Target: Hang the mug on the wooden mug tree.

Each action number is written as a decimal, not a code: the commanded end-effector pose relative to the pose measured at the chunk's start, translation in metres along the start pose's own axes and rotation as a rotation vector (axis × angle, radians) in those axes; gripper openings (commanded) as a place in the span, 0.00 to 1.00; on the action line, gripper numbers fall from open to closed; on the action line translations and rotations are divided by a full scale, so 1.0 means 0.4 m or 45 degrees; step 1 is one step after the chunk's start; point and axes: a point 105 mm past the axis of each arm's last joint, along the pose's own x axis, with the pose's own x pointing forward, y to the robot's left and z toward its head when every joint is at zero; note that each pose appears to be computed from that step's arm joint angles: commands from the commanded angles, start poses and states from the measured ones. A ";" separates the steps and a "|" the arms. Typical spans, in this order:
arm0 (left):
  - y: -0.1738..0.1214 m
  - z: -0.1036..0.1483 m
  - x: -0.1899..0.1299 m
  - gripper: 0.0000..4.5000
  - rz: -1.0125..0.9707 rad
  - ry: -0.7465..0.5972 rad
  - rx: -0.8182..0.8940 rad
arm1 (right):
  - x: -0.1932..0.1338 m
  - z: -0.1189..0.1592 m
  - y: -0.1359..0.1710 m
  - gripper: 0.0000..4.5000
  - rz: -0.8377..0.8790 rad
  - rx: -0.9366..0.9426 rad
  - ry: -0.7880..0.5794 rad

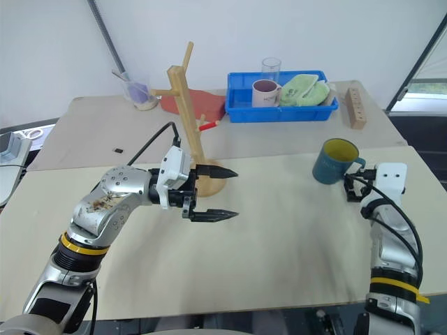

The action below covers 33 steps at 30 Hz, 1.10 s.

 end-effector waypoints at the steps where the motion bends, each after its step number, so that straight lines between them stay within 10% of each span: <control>1: 0.006 0.031 -0.005 1.00 0.016 -0.009 0.074 | 0.011 0.043 -0.011 1.00 -0.008 -0.028 -0.077; 16: 0.015 0.043 -0.015 1.00 0.071 -0.017 0.075 | 0.041 0.058 0.023 0.01 0.127 0.007 -0.106; 33: -0.028 0.029 -0.264 1.00 0.426 0.047 -0.124 | -0.164 0.395 0.267 0.01 1.010 -1.311 -0.627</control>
